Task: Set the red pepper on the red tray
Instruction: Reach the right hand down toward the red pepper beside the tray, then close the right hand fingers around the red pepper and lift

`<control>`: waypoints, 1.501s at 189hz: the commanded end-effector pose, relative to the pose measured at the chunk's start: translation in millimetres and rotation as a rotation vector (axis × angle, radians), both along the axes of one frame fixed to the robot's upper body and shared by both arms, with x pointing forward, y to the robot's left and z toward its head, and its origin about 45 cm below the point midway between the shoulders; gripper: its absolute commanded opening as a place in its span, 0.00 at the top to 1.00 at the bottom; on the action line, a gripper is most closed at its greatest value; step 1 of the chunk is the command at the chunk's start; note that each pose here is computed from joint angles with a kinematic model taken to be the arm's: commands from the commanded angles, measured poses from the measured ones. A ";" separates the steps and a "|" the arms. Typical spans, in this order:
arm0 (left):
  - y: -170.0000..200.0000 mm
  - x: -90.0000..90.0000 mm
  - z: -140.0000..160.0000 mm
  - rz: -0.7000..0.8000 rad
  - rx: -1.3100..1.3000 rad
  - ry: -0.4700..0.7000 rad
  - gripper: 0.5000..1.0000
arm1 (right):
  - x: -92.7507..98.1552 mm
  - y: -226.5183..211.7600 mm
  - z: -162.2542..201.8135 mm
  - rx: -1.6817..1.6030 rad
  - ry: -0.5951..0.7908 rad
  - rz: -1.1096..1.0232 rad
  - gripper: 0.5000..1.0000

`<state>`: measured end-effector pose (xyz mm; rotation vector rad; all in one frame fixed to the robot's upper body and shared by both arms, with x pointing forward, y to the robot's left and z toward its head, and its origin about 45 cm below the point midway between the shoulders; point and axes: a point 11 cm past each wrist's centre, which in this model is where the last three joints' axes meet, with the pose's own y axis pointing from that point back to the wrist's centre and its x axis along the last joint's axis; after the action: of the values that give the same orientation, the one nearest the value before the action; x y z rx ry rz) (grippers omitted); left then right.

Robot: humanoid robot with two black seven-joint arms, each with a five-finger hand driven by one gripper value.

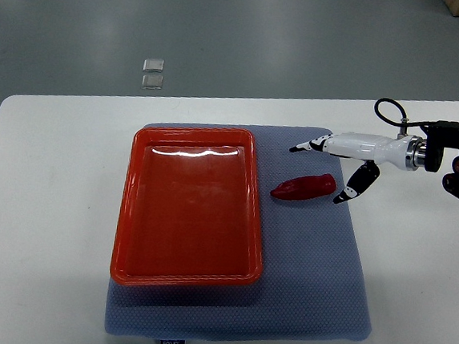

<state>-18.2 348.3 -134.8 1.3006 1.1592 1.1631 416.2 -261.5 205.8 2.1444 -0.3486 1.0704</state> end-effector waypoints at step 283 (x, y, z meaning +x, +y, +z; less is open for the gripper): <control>0.0 0.1 0.0 -0.001 0.000 0.000 0.00 | 11.0 14.1 -34.1 -0.151 0.016 -0.004 1.00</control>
<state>-18.2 348.3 -134.8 1.3006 1.1593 1.1631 423.9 -247.5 166.9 2.0223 -0.2537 1.0297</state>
